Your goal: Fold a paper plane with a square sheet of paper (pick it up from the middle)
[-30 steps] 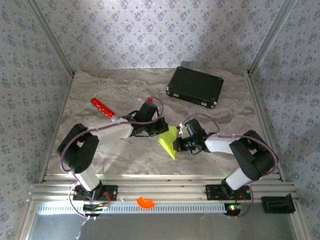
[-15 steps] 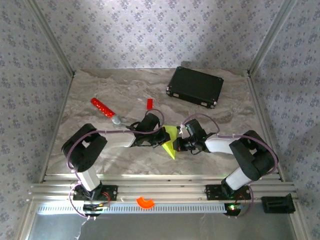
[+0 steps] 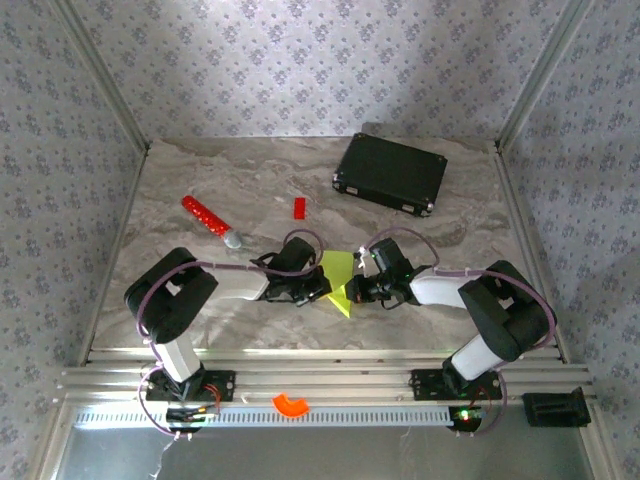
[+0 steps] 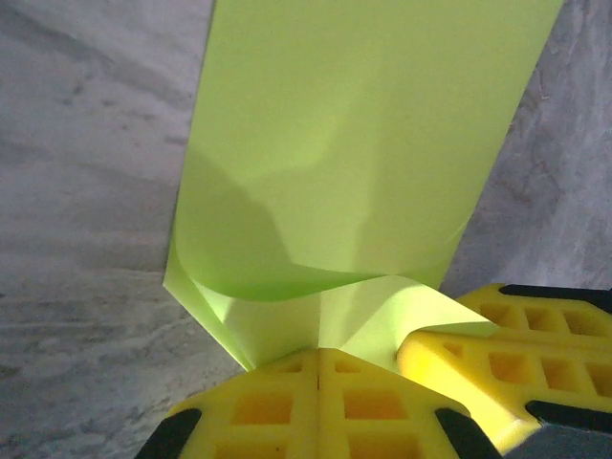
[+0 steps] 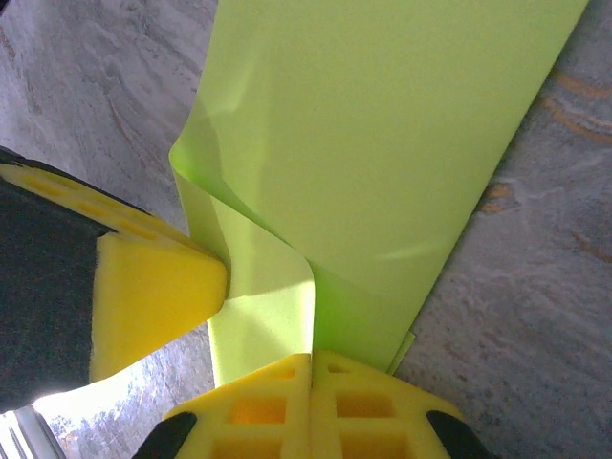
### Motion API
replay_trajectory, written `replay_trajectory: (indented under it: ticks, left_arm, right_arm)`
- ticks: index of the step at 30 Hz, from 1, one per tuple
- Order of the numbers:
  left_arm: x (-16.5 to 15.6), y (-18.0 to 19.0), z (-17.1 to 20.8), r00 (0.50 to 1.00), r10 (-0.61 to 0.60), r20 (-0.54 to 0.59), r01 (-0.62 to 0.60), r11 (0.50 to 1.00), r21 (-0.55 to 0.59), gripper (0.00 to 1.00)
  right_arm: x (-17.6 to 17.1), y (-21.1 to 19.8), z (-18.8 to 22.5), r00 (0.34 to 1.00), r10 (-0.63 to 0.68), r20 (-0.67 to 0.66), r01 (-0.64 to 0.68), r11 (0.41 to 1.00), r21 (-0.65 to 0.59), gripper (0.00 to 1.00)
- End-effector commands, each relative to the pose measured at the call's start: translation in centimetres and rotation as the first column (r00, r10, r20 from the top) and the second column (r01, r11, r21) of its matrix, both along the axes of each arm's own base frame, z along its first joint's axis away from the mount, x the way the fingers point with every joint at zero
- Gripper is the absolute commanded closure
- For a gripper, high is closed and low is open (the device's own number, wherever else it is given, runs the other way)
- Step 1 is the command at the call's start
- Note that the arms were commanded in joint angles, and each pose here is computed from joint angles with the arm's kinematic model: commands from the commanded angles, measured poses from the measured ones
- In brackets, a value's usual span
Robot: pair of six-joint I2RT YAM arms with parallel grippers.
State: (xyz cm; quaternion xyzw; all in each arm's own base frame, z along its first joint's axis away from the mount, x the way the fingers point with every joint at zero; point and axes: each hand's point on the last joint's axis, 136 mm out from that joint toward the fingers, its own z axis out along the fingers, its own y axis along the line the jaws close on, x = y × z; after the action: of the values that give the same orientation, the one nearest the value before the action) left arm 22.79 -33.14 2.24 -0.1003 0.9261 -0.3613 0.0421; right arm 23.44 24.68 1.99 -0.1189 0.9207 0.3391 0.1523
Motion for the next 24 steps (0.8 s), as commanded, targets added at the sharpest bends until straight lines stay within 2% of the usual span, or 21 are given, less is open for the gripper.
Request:
replay_trajectory:
  ticks: [1, 7, 11, 16, 24]
  left_arm:
    - [-0.2, 0.8, -0.1, 1.000, -0.005, 0.017, 0.004, 0.999, 0.039, 1.00]
    - [0.7, -0.6, 3.0, 0.996, -0.033, 0.087, 0.035, 0.999, -0.014, 0.98]
    - [1.0, -1.3, 3.2, 0.995, -0.049, 0.092, 0.051, 0.998, -0.029, 0.97]
    - [0.6, -1.5, 1.4, 0.997, -0.050, 0.050, 0.051, 0.998, -0.021, 0.98]
    - [-1.1, 2.1, -2.9, 1.000, -0.015, -0.024, 0.018, 0.990, 0.138, 1.00]
  right_arm:
    - [-1.2, -1.7, -2.4, 0.998, -0.030, -0.061, 0.024, 0.995, -0.094, 0.96]
    - [-1.3, -1.7, -2.4, 0.998, -0.027, -0.059, 0.021, 0.995, -0.098, 0.96]
    - [-1.2, -1.9, -2.4, 0.998, -0.030, -0.060, 0.024, 0.995, -0.101, 0.96]
    - [-1.2, -1.9, -2.3, 0.998, -0.030, -0.059, 0.024, 0.995, -0.100, 0.96]
    - [-1.0, -1.3, -1.3, 0.998, -0.022, -0.058, 0.018, 0.998, -0.068, 0.93]
